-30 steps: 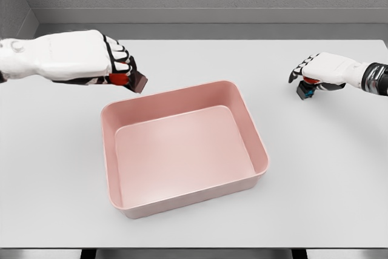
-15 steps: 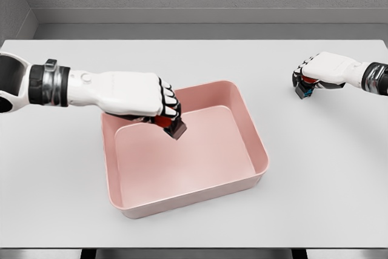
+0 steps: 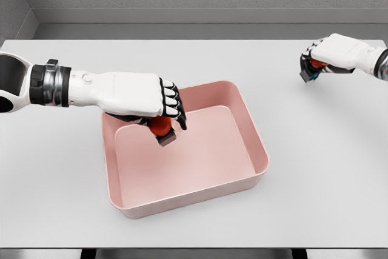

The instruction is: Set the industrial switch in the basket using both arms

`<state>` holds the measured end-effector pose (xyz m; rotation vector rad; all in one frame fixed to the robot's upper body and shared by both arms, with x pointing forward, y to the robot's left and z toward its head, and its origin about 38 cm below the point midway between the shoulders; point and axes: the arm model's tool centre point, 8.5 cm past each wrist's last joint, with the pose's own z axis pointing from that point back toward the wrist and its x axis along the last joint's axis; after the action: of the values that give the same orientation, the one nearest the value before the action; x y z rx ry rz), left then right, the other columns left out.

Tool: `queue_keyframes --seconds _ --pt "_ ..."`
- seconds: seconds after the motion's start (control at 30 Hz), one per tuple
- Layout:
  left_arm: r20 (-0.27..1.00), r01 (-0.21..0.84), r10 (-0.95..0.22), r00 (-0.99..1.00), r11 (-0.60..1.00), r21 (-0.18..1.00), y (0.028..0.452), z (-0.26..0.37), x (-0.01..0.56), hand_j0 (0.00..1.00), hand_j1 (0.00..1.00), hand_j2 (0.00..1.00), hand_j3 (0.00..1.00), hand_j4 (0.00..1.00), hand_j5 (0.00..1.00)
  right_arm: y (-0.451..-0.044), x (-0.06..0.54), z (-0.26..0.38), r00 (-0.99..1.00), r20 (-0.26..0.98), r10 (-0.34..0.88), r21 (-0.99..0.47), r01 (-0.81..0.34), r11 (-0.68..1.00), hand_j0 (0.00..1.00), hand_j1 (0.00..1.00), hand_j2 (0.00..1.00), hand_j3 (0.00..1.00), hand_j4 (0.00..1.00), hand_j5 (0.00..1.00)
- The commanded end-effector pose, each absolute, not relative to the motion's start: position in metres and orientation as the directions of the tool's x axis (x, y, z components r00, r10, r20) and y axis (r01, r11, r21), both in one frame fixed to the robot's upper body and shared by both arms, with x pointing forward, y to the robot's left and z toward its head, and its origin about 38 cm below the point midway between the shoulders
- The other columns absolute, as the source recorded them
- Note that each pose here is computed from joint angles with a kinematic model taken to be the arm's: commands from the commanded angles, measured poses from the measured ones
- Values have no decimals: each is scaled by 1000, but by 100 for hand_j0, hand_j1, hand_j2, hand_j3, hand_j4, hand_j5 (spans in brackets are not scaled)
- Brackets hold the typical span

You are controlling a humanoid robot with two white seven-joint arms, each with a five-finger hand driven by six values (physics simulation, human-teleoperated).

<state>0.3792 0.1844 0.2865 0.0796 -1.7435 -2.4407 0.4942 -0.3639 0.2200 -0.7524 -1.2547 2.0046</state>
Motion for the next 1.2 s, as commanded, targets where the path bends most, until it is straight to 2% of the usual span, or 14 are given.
queue_keyframes --seconds 0.0,0.53,0.73,0.93,1.13,1.17 --pt "44 88 -146 -988 -313 946 184 287 379 76 76 76 76 76 76 -364 494 228 -623 -130 772 -925 -204 -320 47 47 47 47 47 47" --pt "45 89 -143 -989 -311 946 183 287 379 77 77 77 77 77 77 -360 494 253 -626 -113 771 -957 -139 -254 44 44 44 44 44 44" --pt "103 142 -135 -985 -317 938 179 261 372 89 89 89 89 89 89 -351 485 274 -663 -121 739 -969 -85 -234 44 44 44 44 44 44" --pt "104 143 -138 -985 -313 939 181 262 372 100 100 100 100 100 100 -344 476 290 -688 -139 712 -972 -44 -232 44 44 44 44 44 44" --pt "92 144 -179 -980 -302 942 196 271 376 100 100 100 100 100 100 -315 465 306 -745 -166 646 -974 22 -226 44 44 44 44 44 44" --pt "114 178 -229 -967 -283 943 214 276 378 100 100 100 100 100 100 -312 463 307 -751 -169 639 -974 28 -226 44 44 44 44 44 44"
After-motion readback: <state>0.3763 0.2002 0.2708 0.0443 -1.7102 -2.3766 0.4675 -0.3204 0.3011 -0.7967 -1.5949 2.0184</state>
